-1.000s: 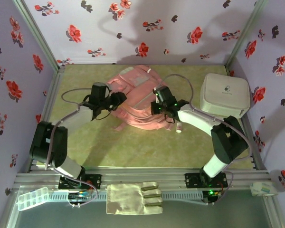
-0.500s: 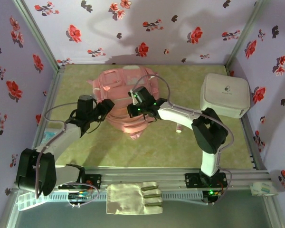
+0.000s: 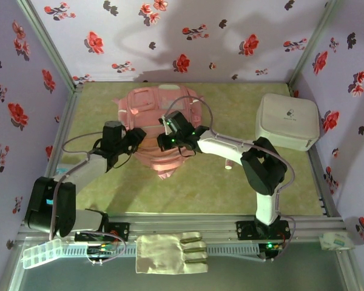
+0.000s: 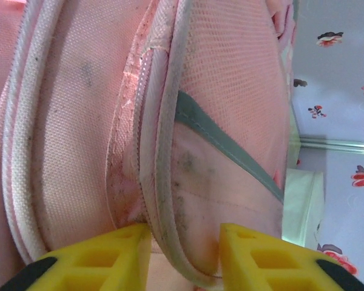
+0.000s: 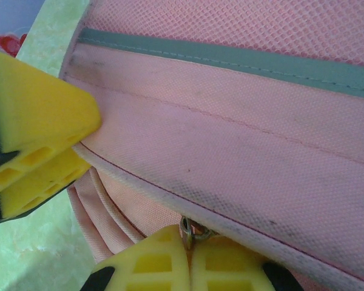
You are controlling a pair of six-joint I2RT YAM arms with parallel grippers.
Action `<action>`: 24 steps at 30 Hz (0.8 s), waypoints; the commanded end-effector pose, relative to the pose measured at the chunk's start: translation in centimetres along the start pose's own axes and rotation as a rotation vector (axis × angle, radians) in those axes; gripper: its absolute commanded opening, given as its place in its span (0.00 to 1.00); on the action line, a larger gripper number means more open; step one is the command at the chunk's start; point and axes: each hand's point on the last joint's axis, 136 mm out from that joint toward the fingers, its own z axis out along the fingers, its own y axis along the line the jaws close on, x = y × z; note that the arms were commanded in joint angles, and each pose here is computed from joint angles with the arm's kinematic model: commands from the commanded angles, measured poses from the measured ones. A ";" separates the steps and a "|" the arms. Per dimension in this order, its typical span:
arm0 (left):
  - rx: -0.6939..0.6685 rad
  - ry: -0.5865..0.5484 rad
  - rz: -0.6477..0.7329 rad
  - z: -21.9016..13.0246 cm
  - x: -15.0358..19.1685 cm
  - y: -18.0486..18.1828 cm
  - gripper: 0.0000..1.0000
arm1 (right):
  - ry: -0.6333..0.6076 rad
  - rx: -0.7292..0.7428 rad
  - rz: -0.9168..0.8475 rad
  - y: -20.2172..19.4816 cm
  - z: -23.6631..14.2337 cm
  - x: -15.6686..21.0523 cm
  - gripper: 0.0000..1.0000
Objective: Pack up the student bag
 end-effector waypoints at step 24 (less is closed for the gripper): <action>-0.107 -0.039 0.116 -1.1 -1.3 1.8 0.00 | -0.077 0.311 0.002 -11.4 -7.3 0.3 0.06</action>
